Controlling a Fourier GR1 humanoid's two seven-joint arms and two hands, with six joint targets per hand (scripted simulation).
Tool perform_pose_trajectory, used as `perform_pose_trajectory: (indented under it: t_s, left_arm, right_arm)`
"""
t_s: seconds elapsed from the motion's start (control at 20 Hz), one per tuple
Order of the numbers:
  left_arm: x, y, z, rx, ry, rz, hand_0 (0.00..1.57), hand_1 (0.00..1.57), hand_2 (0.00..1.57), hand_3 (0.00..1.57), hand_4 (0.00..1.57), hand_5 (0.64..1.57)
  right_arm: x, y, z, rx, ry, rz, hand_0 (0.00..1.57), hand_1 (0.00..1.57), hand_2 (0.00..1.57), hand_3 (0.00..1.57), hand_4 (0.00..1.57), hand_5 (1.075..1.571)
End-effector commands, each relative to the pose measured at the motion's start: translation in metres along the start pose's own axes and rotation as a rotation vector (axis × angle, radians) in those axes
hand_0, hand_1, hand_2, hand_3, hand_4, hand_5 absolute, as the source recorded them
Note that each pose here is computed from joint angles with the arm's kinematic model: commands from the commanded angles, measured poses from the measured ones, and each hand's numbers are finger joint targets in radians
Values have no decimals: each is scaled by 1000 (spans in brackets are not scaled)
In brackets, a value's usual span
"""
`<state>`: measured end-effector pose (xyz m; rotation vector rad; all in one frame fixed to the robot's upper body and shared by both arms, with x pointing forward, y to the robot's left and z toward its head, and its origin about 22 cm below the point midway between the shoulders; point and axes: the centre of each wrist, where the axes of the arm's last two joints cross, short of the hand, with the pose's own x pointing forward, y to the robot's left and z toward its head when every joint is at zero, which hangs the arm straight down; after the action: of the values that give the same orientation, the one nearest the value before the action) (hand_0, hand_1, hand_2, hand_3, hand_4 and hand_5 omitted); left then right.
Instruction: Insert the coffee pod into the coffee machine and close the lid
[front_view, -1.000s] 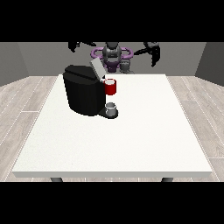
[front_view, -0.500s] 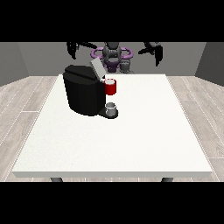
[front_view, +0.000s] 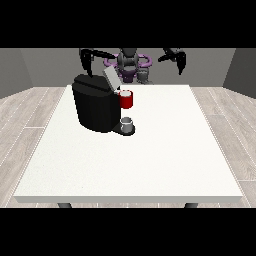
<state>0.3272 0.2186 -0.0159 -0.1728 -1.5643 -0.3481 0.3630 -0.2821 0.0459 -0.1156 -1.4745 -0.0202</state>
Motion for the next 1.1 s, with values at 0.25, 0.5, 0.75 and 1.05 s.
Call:
perform_pose_trajectory:
  t_s: [0.25, 0.5, 0.75, 1.05]
  left_arm:
    - [30, 10, 14, 69, -125, -33, 0, 0, 0, 0, 374, 1571]
    - [37, 11, 30, 74, -97, -22, 0, 0, 0, 0, 374, 1571]
    - [53, 50, 25, 171, -120, -63, 0, 0, 0, 0, 336, 1571]
    - [46, 24, 36, 139, -112, -87, 0, 0, 0, 0, 352, 1571]
  right_arm:
    - [23, 23, -20, 107, -84, 14, 0, 0, 0, 0, 0, 1571]
    - [18, 50, -21, 112, -44, 46, 0, 0, 0, 0, 0, 1571]
    - [52, 60, -29, 207, -114, 60, 0, 0, 0, 0, 79, 1571]
    - [72, 61, -39, 166, -170, 123, 0, 0, 0, 0, 200, 1571]
